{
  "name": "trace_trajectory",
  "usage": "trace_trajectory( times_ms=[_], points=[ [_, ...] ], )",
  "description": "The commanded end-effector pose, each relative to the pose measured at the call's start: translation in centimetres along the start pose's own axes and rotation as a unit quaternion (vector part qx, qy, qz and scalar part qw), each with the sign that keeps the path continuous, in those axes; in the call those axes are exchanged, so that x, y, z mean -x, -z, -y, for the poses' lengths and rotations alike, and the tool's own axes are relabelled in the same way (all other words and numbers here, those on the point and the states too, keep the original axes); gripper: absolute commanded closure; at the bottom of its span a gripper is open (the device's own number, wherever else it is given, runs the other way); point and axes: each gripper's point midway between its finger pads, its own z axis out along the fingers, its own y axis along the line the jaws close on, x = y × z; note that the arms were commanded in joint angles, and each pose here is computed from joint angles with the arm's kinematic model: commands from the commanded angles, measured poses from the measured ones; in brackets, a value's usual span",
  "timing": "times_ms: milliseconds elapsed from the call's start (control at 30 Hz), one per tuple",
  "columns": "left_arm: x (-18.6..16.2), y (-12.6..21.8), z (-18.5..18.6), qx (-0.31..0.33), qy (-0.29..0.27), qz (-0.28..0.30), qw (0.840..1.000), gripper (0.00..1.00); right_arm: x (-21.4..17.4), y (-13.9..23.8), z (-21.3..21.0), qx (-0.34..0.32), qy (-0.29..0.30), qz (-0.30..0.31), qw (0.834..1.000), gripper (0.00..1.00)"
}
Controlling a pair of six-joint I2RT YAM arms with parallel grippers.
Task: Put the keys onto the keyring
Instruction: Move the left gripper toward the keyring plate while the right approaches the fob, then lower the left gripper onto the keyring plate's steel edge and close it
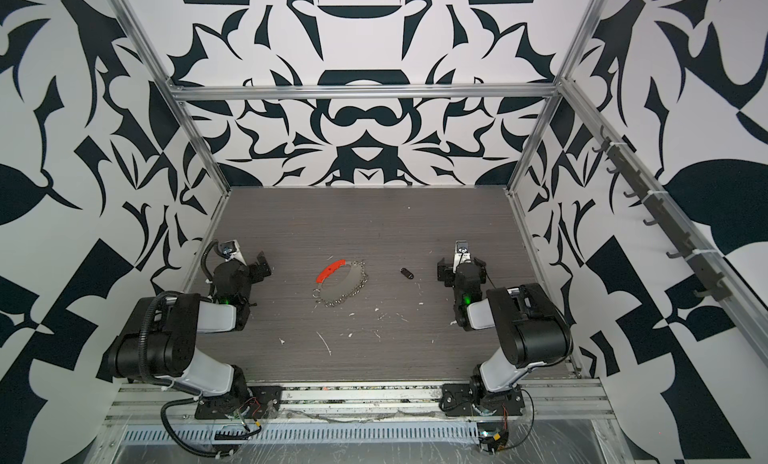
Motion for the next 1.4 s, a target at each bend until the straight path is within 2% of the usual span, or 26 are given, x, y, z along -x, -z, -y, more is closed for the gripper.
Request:
trace_trajectory(
  times_ms=[0, 167, 233, 300, 367, 400, 467, 500, 567, 667, 733, 800, 867, 933, 967, 1033, 1067, 1133, 1200, 1233, 1300, 1367],
  points=[
    [0.4, -0.6, 0.9, -0.021, -0.009, -0.011, 1.0, 0.01, 1.8, 0.2, 0.3, -0.003, -0.013, 0.03, 0.999, 0.0],
    [0.7, -0.5, 1.0, -0.023, -0.008, -0.002, 1.0, 0.01, 1.8, 0.3, 0.4, -0.008, -0.014, 0.031, 0.999, 0.0],
    [2.0, 0.4, 1.9, -0.031, -0.026, 0.016, 0.999, 0.01, 2.1, 0.7, 0.7, -0.026, -0.012, 0.045, 0.999, 0.0],
    [3.7, 1.8, 3.3, -0.018, -0.061, 0.007, 0.998, 0.01, 2.8, 2.0, 1.1, -0.054, -0.005, 0.071, 0.996, 0.0],
    [7.1, 4.2, 5.5, -0.03, -0.076, -0.009, 0.997, 0.01, 4.0, 3.3, 1.2, -0.082, 0.011, 0.086, 0.993, 0.0],
    [8.3, 5.4, 6.3, -0.038, -0.071, -0.026, 0.996, 0.01, 5.0, 4.0, 1.1, -0.1, 0.023, 0.09, 0.991, 0.0],
    [10.9, 7.7, 6.0, -0.011, -0.017, -0.047, 0.999, 0.01, 7.9, 5.5, 0.6, -0.114, 0.046, 0.079, 0.989, 0.0],
    [11.5, 8.5, 5.6, -0.001, 0.005, -0.056, 0.998, 0.01, 8.8, 5.9, 0.6, -0.114, 0.035, 0.053, 0.991, 0.0],
    [12.7, 9.8, 5.2, 0.005, 0.028, -0.059, 0.998, 0.01, 11.7, 7.2, 1.2, -0.111, -0.023, 0.011, 0.993, 0.0],
    [13.6, 11.6, 6.0, -0.04, 0.044, -0.039, 0.997, 0.01, 14.0, 9.0, 2.1, -0.124, -0.081, -0.009, 0.989, 0.0],
    [13.9, 12.4, 5.6, -0.042, 0.063, -0.015, 0.997, 0.01, 14.4, 10.1, 2.7, -0.127, -0.11, -0.018, 0.986, 0.0],
    [13.8, 12.6, 5.4, -0.045, 0.08, 0.004, 0.996, 0.01, 14.4, 11.1, 2.8, -0.115, -0.137, -0.021, 0.984, 0.0],
    [13.9, 13.0, 5.7, -0.058, 0.107, 0.001, 0.993, 0.01, 14.4, 11.8, 2.0, -0.076, -0.158, -0.014, 0.984, 0.0],
    [13.9, 13.3, 6.3, -0.071, 0.123, -0.022, 0.99, 0.01, 13.9, 12.1, 1.7, -0.059, -0.183, -0.012, 0.981, 0.0],
    [13.5, 13.3, 6.5, -0.071, 0.151, -0.046, 0.985, 0.01, 13.4, 12.1, 1.5, -0.048, -0.185, -0.02, 0.981, 0.0],
    [12.5, 13.1, 8.4, -0.11, 0.174, -0.07, 0.976, 0.01, 11.7, 11.8, 1.0, -0.039, -0.183, -0.053, 0.981, 0.0],
    [11.7, 13.0, 9.7, -0.133, 0.179, -0.079, 0.972, 0.06, 10.5, 11.5, 0.6, -0.034, -0.179, -0.073, 0.981, 0.0],
    [10.0, 13.2, 12.4, -0.156, 0.159, -0.09, 0.971, 0.09, 8.2, 10.9, -0.4, -0.019, -0.174, -0.109, 0.978, 0.04],
    [8.5, 13.8, 15.5, -0.177, 0.114, -0.1, 0.972, 0.12, 6.1, 10.5, -1.3, -0.005, -0.183, -0.135, 0.974, 0.19],
    [7.8, 14.3, 17.5, -0.196, 0.089, -0.106, 0.971, 0.13, 5.2, 10.4, -1.4, -0.004, -0.193, -0.142, 0.971, 0.22],
    [6.1, 15.1, 21.3, -0.229, 0.041, -0.123, 0.965, 0.14, 3.9, 10.3, -1.3, -0.012, -0.206, -0.147, 0.967, 0.21],
    [4.4, 15.3, 24.1, -0.237, 0.003, -0.14, 0.961, 0.22, 2.9, 10.1, -1.1, -0.015, -0.2, -0.144, 0.969, 0.19]
  ],
)
